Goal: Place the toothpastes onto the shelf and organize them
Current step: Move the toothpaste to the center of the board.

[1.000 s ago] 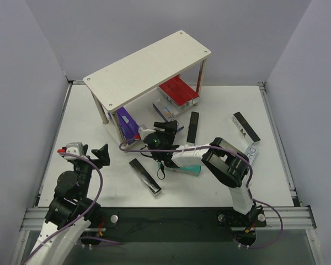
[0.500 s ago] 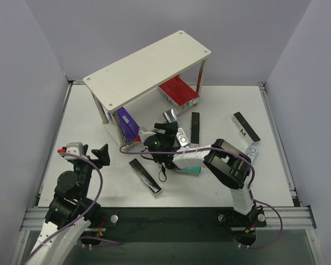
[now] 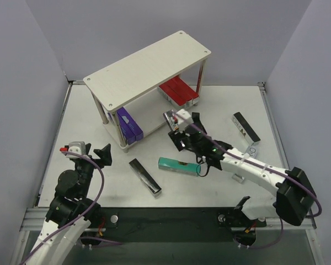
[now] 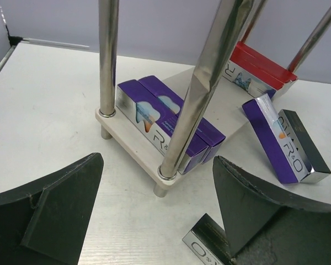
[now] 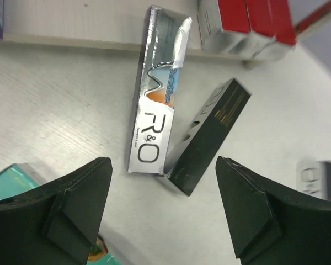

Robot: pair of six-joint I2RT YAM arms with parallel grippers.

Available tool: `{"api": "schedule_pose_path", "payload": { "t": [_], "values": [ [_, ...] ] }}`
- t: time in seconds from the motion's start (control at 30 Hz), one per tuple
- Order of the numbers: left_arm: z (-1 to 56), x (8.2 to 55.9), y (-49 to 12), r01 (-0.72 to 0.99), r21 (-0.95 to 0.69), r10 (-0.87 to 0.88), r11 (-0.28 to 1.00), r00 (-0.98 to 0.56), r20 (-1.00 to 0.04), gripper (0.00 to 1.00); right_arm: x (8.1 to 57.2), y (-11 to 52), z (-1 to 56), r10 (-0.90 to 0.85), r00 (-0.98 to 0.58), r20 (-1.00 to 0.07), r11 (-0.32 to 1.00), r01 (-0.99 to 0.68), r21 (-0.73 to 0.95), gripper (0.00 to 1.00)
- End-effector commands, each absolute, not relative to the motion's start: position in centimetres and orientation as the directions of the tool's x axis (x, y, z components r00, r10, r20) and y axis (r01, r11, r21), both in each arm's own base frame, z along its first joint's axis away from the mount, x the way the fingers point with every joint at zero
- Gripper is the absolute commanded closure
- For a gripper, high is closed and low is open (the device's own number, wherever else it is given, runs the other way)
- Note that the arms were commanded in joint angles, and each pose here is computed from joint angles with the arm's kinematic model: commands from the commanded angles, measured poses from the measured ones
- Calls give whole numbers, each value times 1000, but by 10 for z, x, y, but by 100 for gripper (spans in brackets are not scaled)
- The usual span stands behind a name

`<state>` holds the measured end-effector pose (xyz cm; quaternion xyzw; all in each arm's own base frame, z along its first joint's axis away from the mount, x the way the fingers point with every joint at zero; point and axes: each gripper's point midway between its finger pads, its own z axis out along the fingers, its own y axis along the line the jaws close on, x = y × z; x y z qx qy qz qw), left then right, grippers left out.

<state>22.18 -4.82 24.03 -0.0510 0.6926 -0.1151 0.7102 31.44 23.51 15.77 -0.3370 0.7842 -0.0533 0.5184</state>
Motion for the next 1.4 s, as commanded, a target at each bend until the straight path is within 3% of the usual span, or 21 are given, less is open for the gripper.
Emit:
{"api": "schedule_pose_path", "payload": {
  "t": [0.0, 0.2, 0.43, 0.83, 1.2, 1.37],
  "values": [
    [247, 226, -64, 178, -211, -219, 961, 24, -976, 8, 277, 240, 127, -198, -544, -815, 805, -565, 182, 23],
    [243, 229, -81, 251, -189, -191, 950, -14, -981, 8, 297, 246, 147, 93, -602, -793, 689, -536, 488, 23],
    [239, 231, -87, 277, -172, -169, 946, -35, -985, 8, 327, 248, 133, 162, -635, -755, 644, -512, 569, 23],
    [235, 231, -96, 316, -165, -156, 934, -54, -986, 8, 348, 229, 124, 74, -604, -793, 753, -488, 442, 22],
    [235, 232, -98, 324, -164, -154, 932, -58, -986, 8, 339, 204, 79, 57, -736, -675, 822, -349, 450, 20],
    [234, 232, -99, 329, -164, -153, 930, -61, -986, 8, 341, 173, 70, 43, -762, -647, 891, -263, 369, 19]
  ]
}}
